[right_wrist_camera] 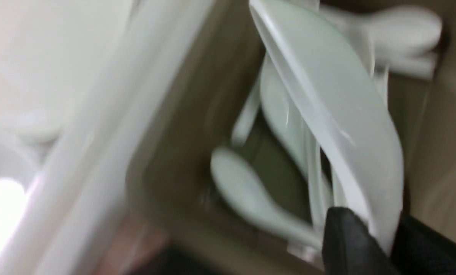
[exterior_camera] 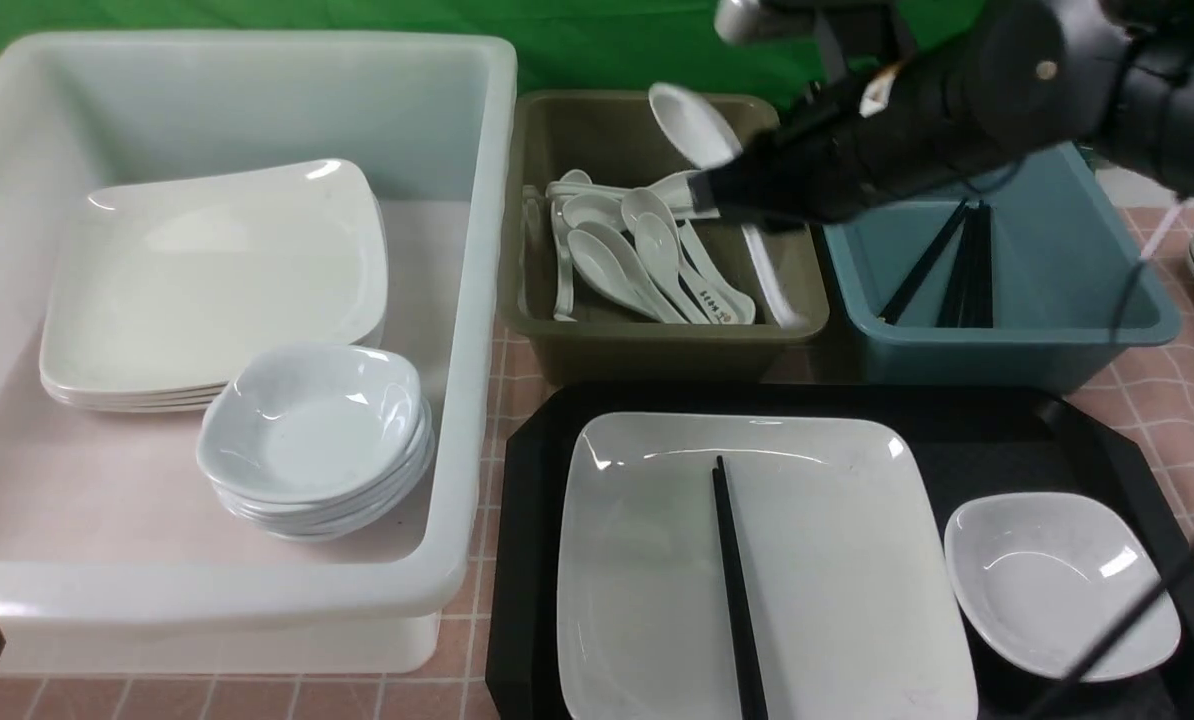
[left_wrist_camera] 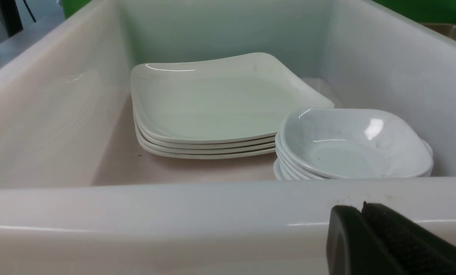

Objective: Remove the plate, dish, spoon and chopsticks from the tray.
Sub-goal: Use the right arm to put the soup spoon into the small storage box in the middle, then use the right arm to grab a pair of chopsticks from the plate

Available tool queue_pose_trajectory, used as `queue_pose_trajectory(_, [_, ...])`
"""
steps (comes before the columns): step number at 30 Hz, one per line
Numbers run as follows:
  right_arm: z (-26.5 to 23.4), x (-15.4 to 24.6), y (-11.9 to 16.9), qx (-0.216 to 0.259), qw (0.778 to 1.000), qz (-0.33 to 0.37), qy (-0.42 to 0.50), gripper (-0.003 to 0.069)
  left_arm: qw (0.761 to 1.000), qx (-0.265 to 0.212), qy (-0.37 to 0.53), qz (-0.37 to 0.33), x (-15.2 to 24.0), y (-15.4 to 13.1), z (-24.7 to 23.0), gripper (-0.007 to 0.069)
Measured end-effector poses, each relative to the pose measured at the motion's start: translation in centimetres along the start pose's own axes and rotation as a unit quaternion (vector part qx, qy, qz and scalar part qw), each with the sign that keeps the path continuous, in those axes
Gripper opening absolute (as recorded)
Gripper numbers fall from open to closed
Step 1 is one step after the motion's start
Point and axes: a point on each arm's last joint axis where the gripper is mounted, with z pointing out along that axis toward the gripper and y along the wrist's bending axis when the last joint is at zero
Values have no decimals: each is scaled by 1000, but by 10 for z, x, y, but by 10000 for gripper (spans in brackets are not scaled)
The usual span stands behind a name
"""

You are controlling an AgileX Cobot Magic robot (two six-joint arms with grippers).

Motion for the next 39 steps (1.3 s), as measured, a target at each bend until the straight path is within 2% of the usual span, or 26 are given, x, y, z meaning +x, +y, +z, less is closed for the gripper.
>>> queue_pose_trajectory(4, [35,-2,-6,10,997,5,-71,120,1000,0,0,0,0,0,0,22])
queue_pose_trajectory(9, [58,6,-10,14,996,20,-90,122,1000,0,0,0,0,0,0,22])
queue_pose_trajectory(13, [71,11,-12,17,994,30,-100,161,1000,0,0,0,0,0,0,22])
queue_pose_trajectory(15, [72,12,-12,16,994,33,-98,206,1000,0,0,0,0,0,0,22])
queue_pose_trajectory(16, [72,12,-12,16,994,38,-97,267,1000,0,0,0,0,0,0,22])
queue_pose_trajectory(19, [70,12,-12,14,995,47,-92,373,1000,0,0,0,0,0,0,22])
queue_pose_trajectory(21, [64,12,-10,12,996,56,-75,421,1000,0,0,0,0,0,0,22])
queue_pose_trajectory(23, [53,9,-8,9,997,58,-55,432,1000,0,0,0,0,0,0,22])
queue_pose_trajectory(25, [39,5,-6,6,997,58,-41,424,1000,0,0,0,0,0,0,22])
queue_pose_trajectory(27, [1,1,0,-1,999,49,17,355,1000,0,0,0,0,0,0,22])
queue_pose_trajectory(28, [-2,1,1,-2,999,46,21,348,1000,0,0,0,0,0,0,22])
queue_pose_trajectory(30, [-43,-2,7,-9,997,23,73,245,1000,0,0,0,0,0,0,22])
queue_pose_trajectory(35, [-102,11,14,-21,981,3,193,74,1000,0,0,0,0,0,0,22])
queue_pose_trajectory(39, [-117,34,16,-23,958,-1,286,43,1000,0,0,0,0,0,0,22])
